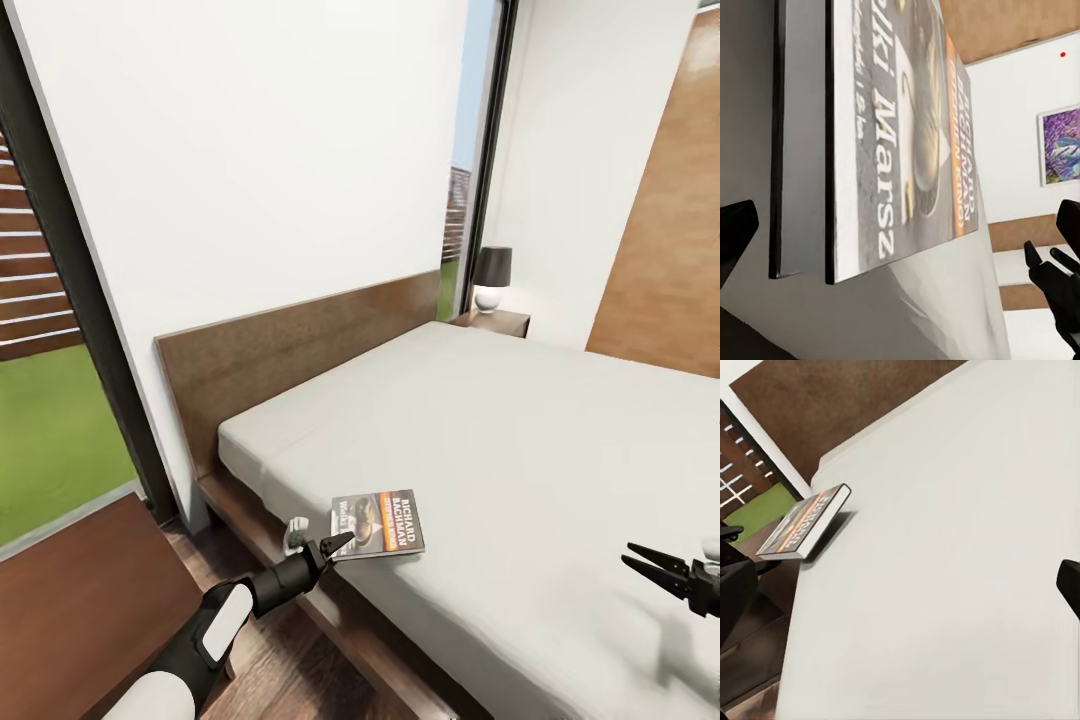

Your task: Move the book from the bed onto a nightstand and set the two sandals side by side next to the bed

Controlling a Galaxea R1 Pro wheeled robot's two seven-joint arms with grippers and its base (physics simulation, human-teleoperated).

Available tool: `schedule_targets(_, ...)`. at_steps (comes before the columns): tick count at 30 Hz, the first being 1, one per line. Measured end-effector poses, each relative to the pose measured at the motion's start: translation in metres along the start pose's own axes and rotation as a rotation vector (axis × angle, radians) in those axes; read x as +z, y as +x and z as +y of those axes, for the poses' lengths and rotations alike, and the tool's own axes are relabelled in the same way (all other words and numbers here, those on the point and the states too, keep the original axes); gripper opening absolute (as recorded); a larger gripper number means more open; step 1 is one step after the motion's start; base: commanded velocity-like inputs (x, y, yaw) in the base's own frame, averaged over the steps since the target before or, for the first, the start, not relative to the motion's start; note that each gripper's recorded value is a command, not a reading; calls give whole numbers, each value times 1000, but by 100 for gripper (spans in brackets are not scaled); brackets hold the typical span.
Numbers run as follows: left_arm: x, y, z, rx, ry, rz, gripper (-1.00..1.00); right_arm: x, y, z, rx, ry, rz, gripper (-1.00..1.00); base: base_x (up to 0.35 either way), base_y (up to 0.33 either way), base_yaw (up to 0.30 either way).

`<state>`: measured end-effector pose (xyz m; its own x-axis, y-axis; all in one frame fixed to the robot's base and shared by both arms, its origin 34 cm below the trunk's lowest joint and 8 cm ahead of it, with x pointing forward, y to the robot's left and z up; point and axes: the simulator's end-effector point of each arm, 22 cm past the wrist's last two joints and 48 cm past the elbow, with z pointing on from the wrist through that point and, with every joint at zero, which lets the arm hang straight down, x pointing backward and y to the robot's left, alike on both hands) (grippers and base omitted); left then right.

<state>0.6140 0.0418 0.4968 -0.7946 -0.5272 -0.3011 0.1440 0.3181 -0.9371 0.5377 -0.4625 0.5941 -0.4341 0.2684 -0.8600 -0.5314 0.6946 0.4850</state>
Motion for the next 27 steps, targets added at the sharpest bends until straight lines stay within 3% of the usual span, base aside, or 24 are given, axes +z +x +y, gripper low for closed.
schedule_targets(27, -1, -1, 0, 0, 2, -1, 100, 0, 0, 0, -1, 0, 0, 100, 0, 0, -2)
